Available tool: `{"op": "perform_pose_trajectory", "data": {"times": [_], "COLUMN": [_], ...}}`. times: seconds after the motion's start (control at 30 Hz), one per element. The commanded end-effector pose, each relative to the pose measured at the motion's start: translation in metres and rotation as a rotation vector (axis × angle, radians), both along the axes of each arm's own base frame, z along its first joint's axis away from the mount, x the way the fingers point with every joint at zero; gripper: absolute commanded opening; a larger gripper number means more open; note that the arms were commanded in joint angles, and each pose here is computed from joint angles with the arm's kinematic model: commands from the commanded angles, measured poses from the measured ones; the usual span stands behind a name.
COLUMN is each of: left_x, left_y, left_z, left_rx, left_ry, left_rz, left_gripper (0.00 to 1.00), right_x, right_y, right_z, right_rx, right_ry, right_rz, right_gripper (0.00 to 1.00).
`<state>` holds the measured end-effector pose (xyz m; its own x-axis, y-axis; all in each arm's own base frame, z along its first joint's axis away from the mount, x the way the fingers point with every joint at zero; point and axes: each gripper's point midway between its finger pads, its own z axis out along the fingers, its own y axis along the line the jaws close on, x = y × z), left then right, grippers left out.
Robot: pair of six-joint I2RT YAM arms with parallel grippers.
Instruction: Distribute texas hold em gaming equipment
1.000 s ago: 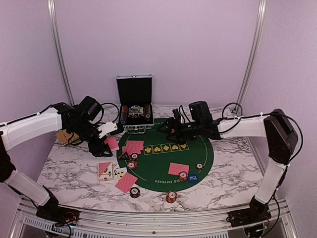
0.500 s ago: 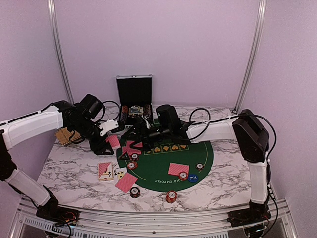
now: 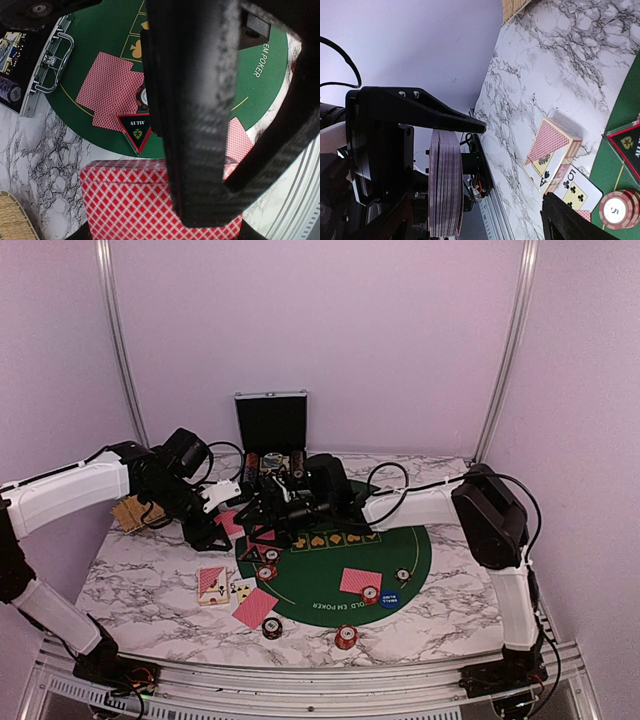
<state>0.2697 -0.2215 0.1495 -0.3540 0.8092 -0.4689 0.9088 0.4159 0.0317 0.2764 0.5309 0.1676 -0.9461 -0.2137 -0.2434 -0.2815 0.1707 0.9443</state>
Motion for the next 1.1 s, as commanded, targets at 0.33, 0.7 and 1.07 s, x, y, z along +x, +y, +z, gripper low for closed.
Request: {"op": "perform_pose_trajectory", "data": {"times": [0.33, 0.7, 1.07], "left_x": [0.004, 0.000, 0.001], "left_y": [-0.006, -0.005, -0.004], "left_z": [0.011, 0.008, 0.010], "left_rx": [-0.031, -0.029, -0.030], "left_ry": [-0.011, 0.002, -0.008], "left_rz": [-0.005, -0.005, -0.004], "left_gripper": [0.00, 0.00, 0.00], "right_x": [-0.008, -0.008, -0.009], "right_y": [0.037, 0.047, 0.049], "right_z": [0.009, 0.008, -0.016], "right_rx": [0.092, 0.102, 0.060], "right_ry": [0.029, 0.041, 0.088], "right_rz": [0.054, 0.060, 0.059], "right_gripper": [0.87, 0.88, 0.87]}}
